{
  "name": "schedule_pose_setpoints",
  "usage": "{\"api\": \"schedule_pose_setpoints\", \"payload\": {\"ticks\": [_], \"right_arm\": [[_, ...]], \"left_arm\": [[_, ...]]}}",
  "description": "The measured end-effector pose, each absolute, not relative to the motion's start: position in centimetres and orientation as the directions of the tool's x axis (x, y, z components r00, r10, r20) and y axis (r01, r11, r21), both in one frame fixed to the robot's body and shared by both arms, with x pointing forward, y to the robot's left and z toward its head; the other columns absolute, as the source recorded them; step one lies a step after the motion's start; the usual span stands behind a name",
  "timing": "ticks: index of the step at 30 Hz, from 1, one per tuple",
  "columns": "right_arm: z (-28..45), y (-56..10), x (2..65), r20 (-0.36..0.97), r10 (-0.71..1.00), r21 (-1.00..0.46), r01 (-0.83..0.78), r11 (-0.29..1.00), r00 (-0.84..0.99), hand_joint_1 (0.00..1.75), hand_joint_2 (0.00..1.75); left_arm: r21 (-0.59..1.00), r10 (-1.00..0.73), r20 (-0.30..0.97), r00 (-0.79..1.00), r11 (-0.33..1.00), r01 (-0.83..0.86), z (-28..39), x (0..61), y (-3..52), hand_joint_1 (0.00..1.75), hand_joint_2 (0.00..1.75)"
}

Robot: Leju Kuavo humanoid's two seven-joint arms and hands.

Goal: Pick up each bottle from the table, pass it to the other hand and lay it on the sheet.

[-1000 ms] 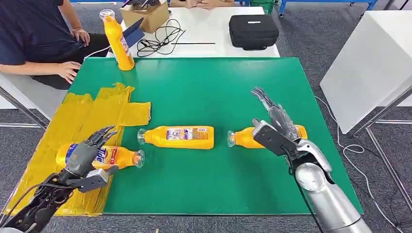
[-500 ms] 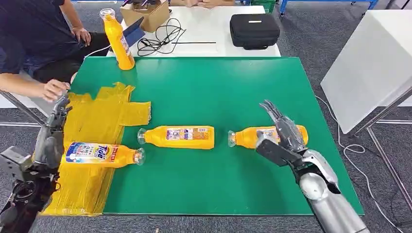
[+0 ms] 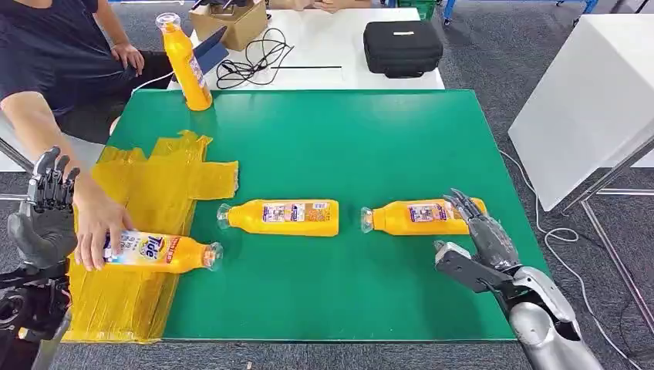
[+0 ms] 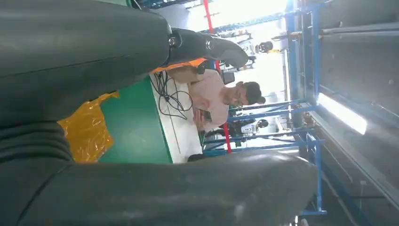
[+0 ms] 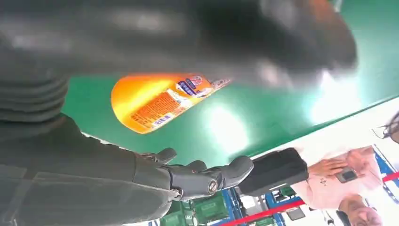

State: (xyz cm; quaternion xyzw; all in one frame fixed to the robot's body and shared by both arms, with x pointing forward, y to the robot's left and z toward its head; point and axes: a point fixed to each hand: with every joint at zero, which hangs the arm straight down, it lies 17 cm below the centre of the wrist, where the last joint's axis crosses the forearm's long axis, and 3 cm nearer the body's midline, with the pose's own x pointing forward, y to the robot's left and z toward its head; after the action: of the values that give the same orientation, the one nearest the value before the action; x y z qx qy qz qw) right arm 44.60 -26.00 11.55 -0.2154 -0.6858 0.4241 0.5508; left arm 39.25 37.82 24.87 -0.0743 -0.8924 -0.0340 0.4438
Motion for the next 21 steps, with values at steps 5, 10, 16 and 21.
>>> {"api": "schedule_pose_setpoints", "payload": {"ticks": [5, 10, 16, 21], "right_arm": [[12.2, -25.2, 46.2, 0.526, 0.798, -0.851, -0.186, 0.492, -0.295, 0.00, 1.75], [14.4, -22.8, 48.5, 0.507, 0.802, -0.862, -0.174, 0.476, -0.316, 0.00, 1.75], [13.9, -20.8, 49.7, 0.483, 0.808, -0.876, -0.197, 0.441, -0.338, 0.00, 1.75], [13.7, -19.7, 50.8, 0.456, 0.820, -0.890, -0.206, 0.408, -0.345, 0.00, 1.75]], "left_arm": [[-0.111, 0.196, 0.812, -0.550, 0.977, 0.184, 24.9, 39.6, 38.5, 0.00, 0.00], [-0.123, 0.221, 0.804, -0.552, 0.970, 0.210, 26.2, 39.9, 39.3, 0.00, 0.00], [-0.107, 0.200, 0.803, -0.561, 0.975, 0.195, 26.3, 40.4, 38.9, 0.00, 0.00], [-0.108, 0.200, 0.806, -0.558, 0.975, 0.194, 26.1, 40.7, 38.7, 0.00, 0.00]]}}
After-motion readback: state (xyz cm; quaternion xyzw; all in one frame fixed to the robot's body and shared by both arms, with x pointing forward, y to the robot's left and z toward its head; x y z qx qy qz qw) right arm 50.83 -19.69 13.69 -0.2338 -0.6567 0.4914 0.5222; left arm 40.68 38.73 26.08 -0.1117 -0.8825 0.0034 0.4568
